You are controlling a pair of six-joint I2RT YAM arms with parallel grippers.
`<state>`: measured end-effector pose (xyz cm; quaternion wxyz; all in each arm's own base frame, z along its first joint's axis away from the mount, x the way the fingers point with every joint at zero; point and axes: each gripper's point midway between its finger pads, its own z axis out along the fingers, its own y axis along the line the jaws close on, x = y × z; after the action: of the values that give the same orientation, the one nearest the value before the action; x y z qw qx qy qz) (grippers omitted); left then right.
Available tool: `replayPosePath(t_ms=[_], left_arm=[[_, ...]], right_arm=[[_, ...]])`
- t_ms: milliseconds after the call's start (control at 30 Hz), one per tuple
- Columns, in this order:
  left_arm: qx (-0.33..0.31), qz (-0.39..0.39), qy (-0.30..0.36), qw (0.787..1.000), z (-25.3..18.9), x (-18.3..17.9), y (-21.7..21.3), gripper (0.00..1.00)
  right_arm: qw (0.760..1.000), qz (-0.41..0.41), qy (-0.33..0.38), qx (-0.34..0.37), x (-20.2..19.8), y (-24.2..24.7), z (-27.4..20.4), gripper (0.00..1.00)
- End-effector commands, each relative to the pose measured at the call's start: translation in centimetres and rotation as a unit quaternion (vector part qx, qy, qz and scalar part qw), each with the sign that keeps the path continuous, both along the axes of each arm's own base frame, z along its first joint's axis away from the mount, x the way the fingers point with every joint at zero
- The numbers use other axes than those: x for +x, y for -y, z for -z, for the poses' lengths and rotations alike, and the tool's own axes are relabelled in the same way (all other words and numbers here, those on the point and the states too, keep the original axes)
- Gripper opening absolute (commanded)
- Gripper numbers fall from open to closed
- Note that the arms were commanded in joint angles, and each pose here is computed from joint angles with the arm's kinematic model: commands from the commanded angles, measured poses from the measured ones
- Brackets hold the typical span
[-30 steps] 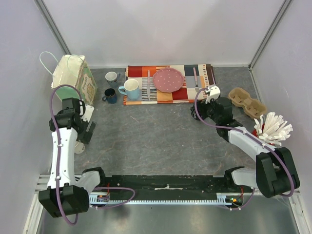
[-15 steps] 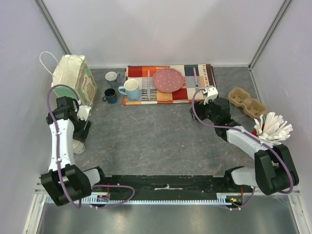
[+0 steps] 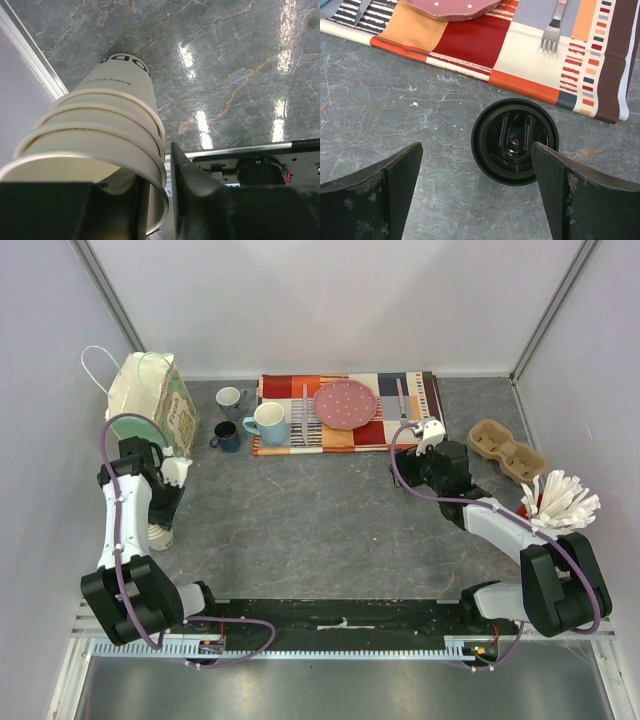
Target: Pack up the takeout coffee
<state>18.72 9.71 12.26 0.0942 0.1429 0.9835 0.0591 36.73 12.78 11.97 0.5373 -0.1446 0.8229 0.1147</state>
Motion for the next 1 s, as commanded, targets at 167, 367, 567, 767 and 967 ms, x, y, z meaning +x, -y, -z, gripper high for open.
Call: replayPosePath(t_ms=[167, 367, 567, 767, 967], left_arm=[[-0.047, 0.033, 0.035, 0.998, -1.8, 1.6, 1.5, 0.14], [-0.101, 0.072, 0.052, 0.991, -2.6, 2.8, 4.0, 0.11], [-0.070, 0.171, 0.091, 0.979, -3.0, 6.4, 8.2, 0.10], [-0.055, 0.269, 0.120, 0.954, -4.8, 11.1, 13.8, 0.10], [-0.030, 0.313, 0.080, 0.946, -2.5, 14.0, 15.6, 0.07]], right_arm=[[1.000, -0.003, 0.026, -0.008, 1.0, -0.3, -1.7, 0.98], [1.000, -0.009, 0.026, -0.008, 0.8, -0.7, -1.8, 0.98], [1.000, -0.013, 0.026, -0.009, 0.7, -0.9, -1.8, 0.98], [0.999, -0.014, 0.031, -0.008, 0.4, -1.0, -2.1, 0.98], [0.999, -0.016, 0.028, -0.010, 0.2, -1.1, -1.7, 0.98]])
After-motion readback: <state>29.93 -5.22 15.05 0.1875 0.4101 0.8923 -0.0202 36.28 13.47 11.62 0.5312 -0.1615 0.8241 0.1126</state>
